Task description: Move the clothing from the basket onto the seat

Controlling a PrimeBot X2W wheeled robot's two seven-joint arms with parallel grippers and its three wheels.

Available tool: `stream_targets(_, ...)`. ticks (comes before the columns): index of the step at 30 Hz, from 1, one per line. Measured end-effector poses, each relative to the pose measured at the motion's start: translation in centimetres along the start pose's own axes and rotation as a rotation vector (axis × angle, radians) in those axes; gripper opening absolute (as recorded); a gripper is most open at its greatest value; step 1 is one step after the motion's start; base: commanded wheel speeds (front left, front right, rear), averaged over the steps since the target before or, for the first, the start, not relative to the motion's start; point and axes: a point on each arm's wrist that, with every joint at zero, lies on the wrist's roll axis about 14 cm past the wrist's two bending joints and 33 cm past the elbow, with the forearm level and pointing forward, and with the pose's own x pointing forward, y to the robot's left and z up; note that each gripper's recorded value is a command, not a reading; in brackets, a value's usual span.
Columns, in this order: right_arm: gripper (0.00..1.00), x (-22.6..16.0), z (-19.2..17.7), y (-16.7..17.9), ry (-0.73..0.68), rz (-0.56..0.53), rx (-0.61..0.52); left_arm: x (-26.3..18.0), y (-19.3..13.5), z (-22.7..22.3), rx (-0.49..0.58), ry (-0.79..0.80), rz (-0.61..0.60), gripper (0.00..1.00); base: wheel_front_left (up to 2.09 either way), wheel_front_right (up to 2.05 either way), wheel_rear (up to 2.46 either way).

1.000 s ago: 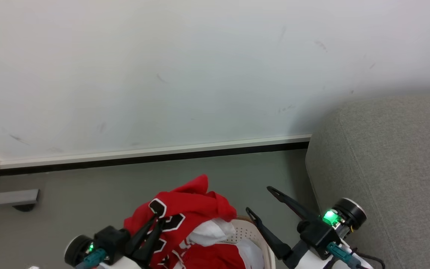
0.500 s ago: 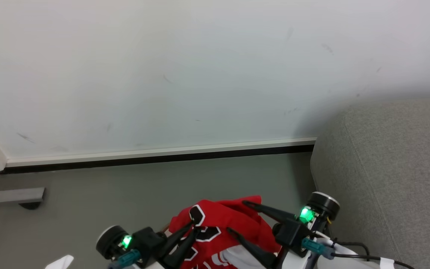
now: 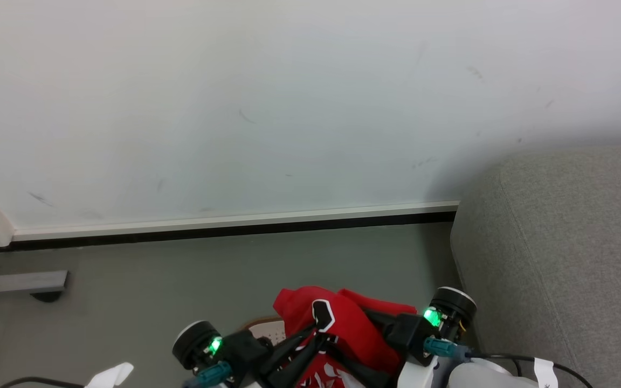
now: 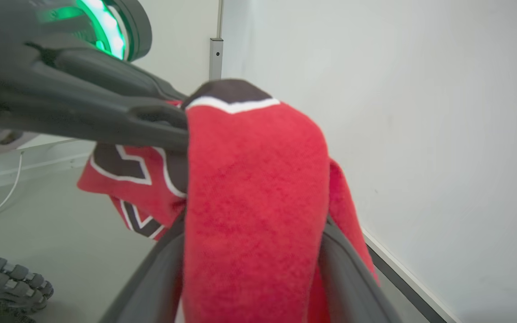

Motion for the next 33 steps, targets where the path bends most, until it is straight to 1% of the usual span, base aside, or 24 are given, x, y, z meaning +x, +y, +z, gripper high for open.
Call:
stream_targets(1,0.45,0.0,0.0,0.1,0.003,0.001,0.012,0.0,-0.1,0.1,-0.005,-0.002,-0.004,0.0,0.0,0.0,0.0)
stream_targets(2,0.17,0.1,0.0,0.2,0.001,0.003,0.024,0.0,-0.3,0.1,-0.011,-0.002,-0.01,0.0,0.0,0.0,0.0)
stream_targets(3,0.0,0.1,0.1,0.3,-0.003,0.004,0.035,0.0,-0.4,0.1,-0.017,-0.002,-0.015,0.0,0.0,0.0,0.0)
stream_targets(6,0.0,0.1,0.5,0.4,-0.021,0.007,0.067,0.0,-0.4,0.1,-0.021,-0.006,-0.022,0.01,0.0,0.0,0.0)
stream_targets(7,0.0,0.1,0.6,0.4,-0.026,0.005,0.079,0.0,-0.3,0.2,-0.02,-0.009,-0.021,0.09,0.0,0.0,0.0)
stream_targets(10,0.0,-0.2,0.7,0.1,-0.037,-0.006,0.101,0.1,0.1,0.0,-0.019,-0.012,-0.01,0.45,0.0,0.0,0.0)
stream_targets(11,0.0,-0.3,0.6,-0.1,-0.039,-0.012,0.105,0.1,0.1,-0.1,-0.02,-0.012,-0.009,0.51,0.0,0.0,0.0)
stream_targets(12,0.0,-0.4,0.5,-0.2,-0.038,-0.016,0.108,0.1,0.1,-0.2,-0.021,-0.012,-0.007,0.71,0.0,0.0,0.0)
stream_targets(13,0.0,-0.5,0.6,-0.3,-0.043,-0.021,0.113,0.2,0.1,-0.3,-0.022,-0.011,-0.004,0.88,0.0,0.0,0.0)
stream_targets(14,0.0,-0.5,0.6,-0.5,-0.046,-0.026,0.116,0.2,0.2,-0.4,-0.024,-0.011,-0.003,1.0,0.0,0.0,0.0)
stream_targets(16,0.0,-0.7,0.8,-1.1,-0.055,-0.046,0.125,0.3,0.2,-0.6,-0.028,-0.011,0.001,1.0,0.0,0.0,0.0)
stream_targets(19,0.0,-1.4,1.6,-3.2,-0.089,-0.113,0.141,0.5,0.3,-1.0,-0.031,-0.008,0.008,1.0,0.0,0.0,0.0)
stream_targets(22,0.0,-2.2,2.2,-4.5,-0.129,-0.167,0.157,0.8,0.2,-1.3,-0.037,-0.007,0.005,1.0,0.0,0.0,0.0)
stream_targets(27,0.0,-4.5,2.1,-6.8,-0.155,-0.27,0.154,1.6,-0.2,-1.7,-0.044,-0.002,-0.016,1.0,0.0,0.0,0.0)
stream_targets(33,0.0,-7.7,1.7,-9.1,-0.167,-0.388,0.143,3.0,-1.6,-1.9,-0.062,-0.005,-0.076,1.0,0.0,0.0,0.0)
